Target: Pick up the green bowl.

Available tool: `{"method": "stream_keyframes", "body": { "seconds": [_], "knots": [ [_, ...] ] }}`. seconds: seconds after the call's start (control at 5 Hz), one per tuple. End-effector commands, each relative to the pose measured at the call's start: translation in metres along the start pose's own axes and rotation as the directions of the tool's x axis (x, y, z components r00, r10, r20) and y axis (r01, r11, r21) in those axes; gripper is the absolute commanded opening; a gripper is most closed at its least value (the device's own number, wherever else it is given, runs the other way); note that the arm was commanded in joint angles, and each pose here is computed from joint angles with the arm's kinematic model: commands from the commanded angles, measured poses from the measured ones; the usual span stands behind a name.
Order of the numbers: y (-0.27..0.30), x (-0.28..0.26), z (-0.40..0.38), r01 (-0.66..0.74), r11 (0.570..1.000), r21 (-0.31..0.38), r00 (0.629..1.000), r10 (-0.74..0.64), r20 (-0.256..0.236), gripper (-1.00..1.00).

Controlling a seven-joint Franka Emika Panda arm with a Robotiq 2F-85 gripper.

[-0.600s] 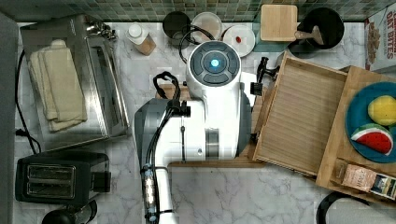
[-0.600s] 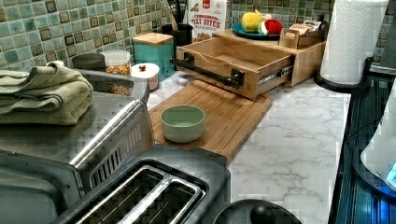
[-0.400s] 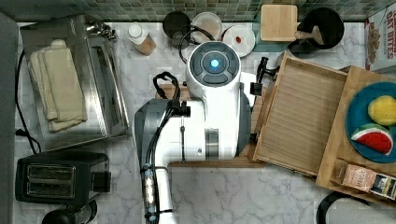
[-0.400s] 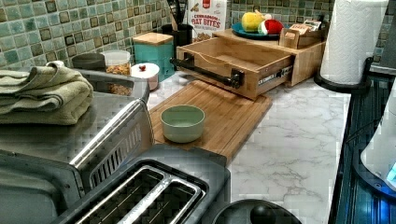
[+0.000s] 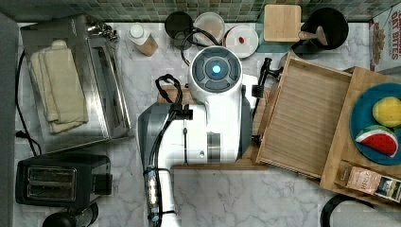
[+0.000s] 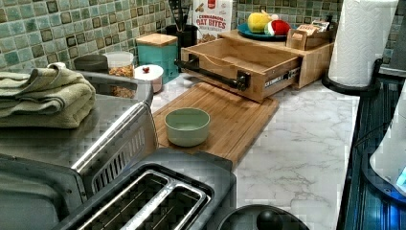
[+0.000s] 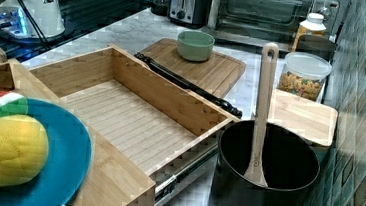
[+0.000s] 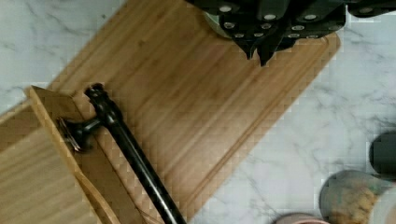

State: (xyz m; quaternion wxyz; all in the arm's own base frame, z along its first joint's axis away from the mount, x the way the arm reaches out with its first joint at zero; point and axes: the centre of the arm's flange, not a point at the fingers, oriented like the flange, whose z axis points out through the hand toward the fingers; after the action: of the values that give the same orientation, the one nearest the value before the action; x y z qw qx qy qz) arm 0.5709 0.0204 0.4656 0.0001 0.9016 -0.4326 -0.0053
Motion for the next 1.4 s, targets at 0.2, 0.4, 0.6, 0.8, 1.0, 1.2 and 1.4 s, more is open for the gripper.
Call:
{"method": "stream_keyframes", "body": {
  "seconds": [0.2, 0.4, 0.6, 0.8, 1.0, 1.2, 1.4],
  "knots": [
    [0.011, -0.076, 0.044, 0.035, 0.999, 0.032, 0.999, -0.036, 0.015, -1.0],
    [0.009, -0.089, 0.039, 0.038, 0.999, 0.032, 0.999, -0.039, 0.028, -1.0],
    [0.018, -0.1, 0.041, 0.052, 0.997, 0.059, 0.998, -0.053, 0.016, -1.0],
    [0.024, -0.103, 0.051, 0.072, 0.993, 0.098, 0.997, -0.074, 0.021, 1.0],
    [0.022, -0.105, 0.064, 0.06, 0.995, 0.078, 0.998, -0.061, 0.006, 1.0],
    [0.021, -0.105, 0.08, 0.03, 0.997, 0.065, 0.999, -0.033, 0.04, 1.0],
    [0.021, -0.107, 0.092, 0.033, 0.998, 0.053, 0.997, -0.037, 0.064, 1.0]
  ]
}}
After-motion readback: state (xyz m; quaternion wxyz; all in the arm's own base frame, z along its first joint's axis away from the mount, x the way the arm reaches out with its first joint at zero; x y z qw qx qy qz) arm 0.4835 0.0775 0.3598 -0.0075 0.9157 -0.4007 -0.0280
